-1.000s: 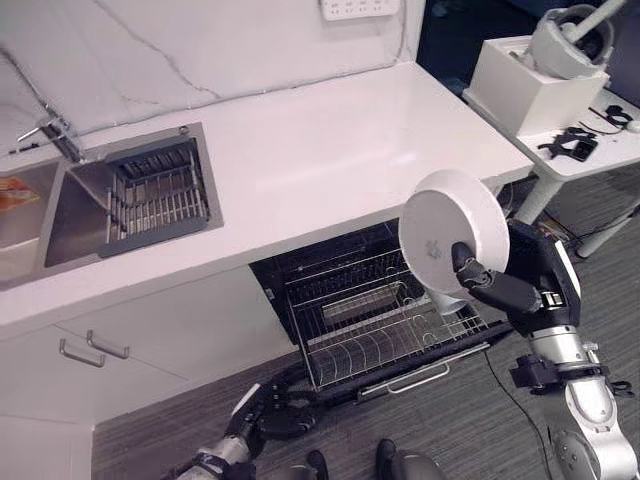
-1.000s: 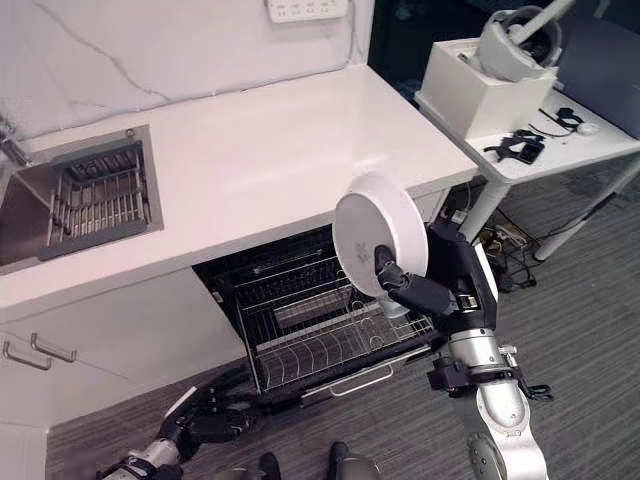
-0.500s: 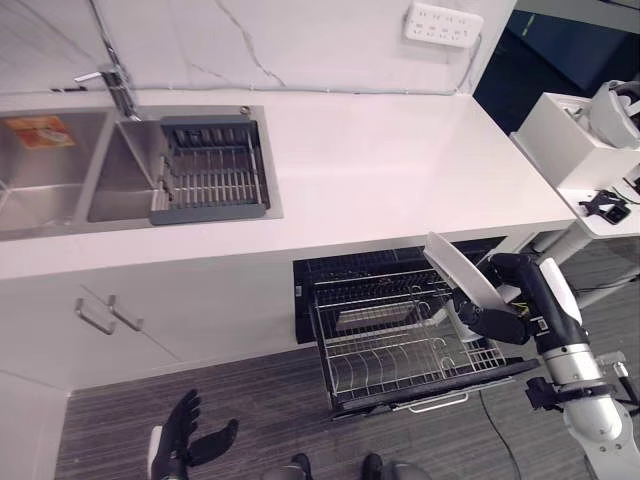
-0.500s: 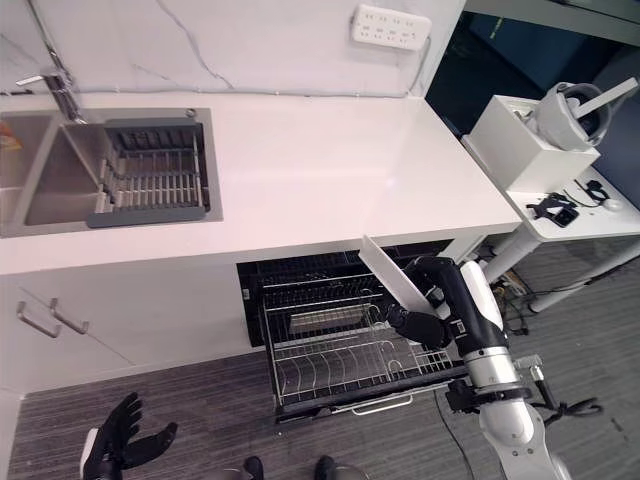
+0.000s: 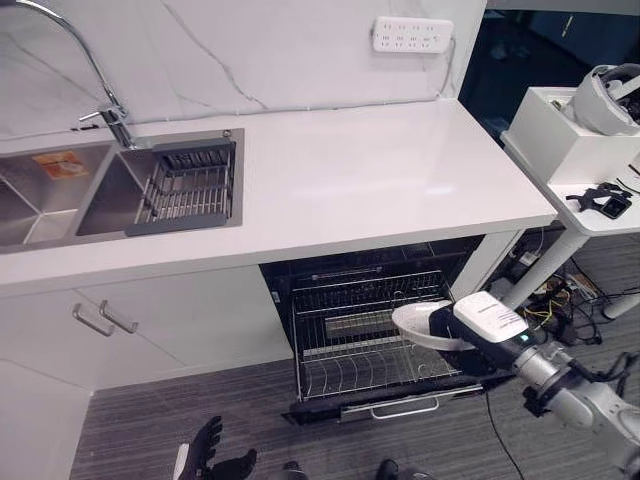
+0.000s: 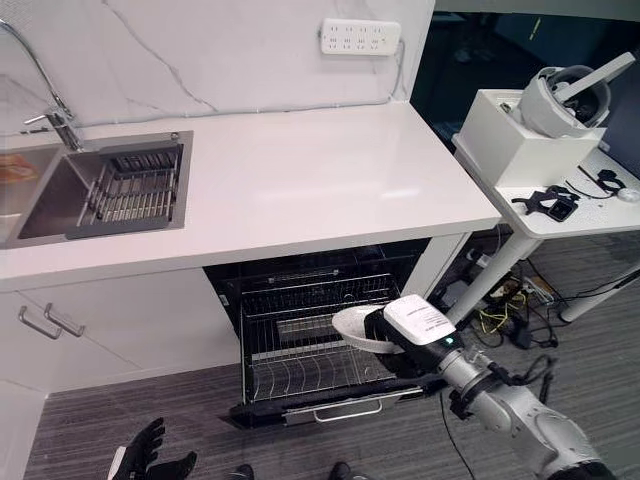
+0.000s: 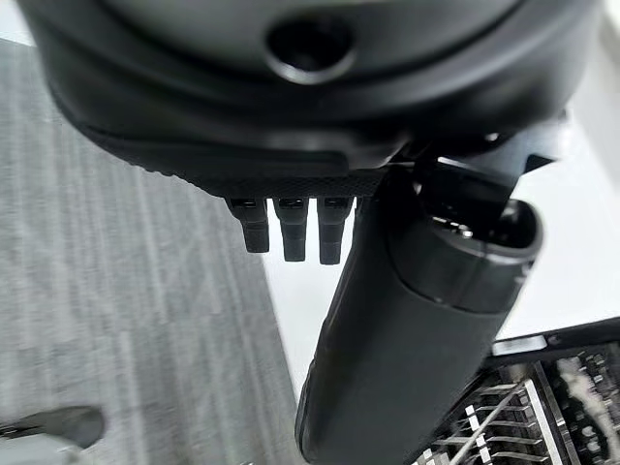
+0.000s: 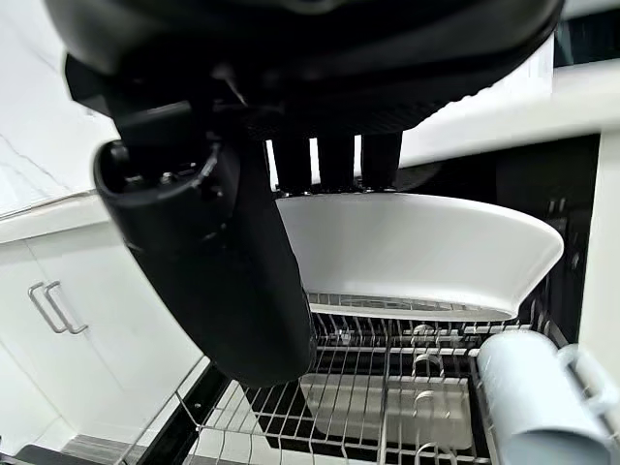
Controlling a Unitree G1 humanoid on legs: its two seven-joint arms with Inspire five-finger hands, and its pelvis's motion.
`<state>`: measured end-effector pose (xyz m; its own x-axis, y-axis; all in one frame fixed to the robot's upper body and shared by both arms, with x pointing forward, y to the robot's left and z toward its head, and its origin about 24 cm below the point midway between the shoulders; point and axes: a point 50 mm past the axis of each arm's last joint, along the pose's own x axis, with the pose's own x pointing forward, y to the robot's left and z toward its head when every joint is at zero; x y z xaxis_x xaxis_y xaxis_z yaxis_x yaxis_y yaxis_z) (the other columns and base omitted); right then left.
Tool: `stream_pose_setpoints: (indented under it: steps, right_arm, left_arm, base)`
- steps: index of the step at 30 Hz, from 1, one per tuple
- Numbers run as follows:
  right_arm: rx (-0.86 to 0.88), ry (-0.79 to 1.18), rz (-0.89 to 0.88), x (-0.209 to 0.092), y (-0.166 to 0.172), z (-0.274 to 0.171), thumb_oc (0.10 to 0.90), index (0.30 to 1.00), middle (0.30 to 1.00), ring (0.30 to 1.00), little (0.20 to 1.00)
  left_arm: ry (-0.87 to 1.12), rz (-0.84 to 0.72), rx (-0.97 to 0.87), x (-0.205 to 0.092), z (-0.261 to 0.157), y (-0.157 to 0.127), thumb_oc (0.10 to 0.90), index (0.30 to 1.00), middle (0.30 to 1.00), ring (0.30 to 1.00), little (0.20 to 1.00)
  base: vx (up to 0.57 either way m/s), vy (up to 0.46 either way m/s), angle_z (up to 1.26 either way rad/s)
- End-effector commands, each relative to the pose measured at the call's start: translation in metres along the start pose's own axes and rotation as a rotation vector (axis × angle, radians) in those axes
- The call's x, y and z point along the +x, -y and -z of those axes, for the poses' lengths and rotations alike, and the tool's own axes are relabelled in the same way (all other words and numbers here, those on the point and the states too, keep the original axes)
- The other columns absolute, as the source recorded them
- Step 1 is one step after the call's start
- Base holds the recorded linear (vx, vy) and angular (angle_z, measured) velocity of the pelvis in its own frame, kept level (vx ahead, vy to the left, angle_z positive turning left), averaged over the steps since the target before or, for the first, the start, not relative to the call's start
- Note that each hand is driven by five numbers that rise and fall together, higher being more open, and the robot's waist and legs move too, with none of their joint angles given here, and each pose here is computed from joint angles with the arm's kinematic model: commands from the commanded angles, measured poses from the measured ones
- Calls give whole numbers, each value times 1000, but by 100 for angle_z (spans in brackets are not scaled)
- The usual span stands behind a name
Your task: Place the dishes in the dishwasher.
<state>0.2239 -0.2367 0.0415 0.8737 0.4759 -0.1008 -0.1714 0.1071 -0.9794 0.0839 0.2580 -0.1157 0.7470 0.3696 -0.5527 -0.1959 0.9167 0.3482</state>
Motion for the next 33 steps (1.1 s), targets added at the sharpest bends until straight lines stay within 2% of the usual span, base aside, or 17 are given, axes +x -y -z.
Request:
stream_pose_setpoints:
  steps: [1,6,9,13,22,29,33]
  right_arm:
    - [-32,96,409,31,56,-10,400,300,300,300,300]
    - [-30,72,430,43,36,-5,400,300,300,300,300]
    - [3,-21,376,56,10,1,400,300,300,300,300]
    - [16,-87,322,64,-2,7,400,300,300,300,300]
    - [76,-184,230,65,-19,23,400,300,300,300,300]
    - [149,-292,200,69,-30,32,400,300,300,300,300]
    - [132,-326,185,65,-35,37,400,300,300,300,300]
  left_arm:
    - [142,-48,91,11,-27,-28,800,900,900,900,900]
    - [142,-49,135,10,-26,-28,800,900,900,900,900]
    - [149,-36,169,9,-25,-26,800,900,900,900,900]
    - [156,-24,177,9,-26,-24,800,900,900,900,900]
    - [173,0,231,11,-29,-26,800,900,900,900,900]
    - [228,34,210,14,-41,-19,800,900,900,900,900]
    - [230,16,198,14,-41,-21,800,900,900,900,900]
  base:
    - [-28,-31,13]
    - [-20,-17,21]
    - [-41,-14,27]
    - [1,0,36]
    - [1,-14,17]
    - [34,-28,14]
    - [29,-25,7]
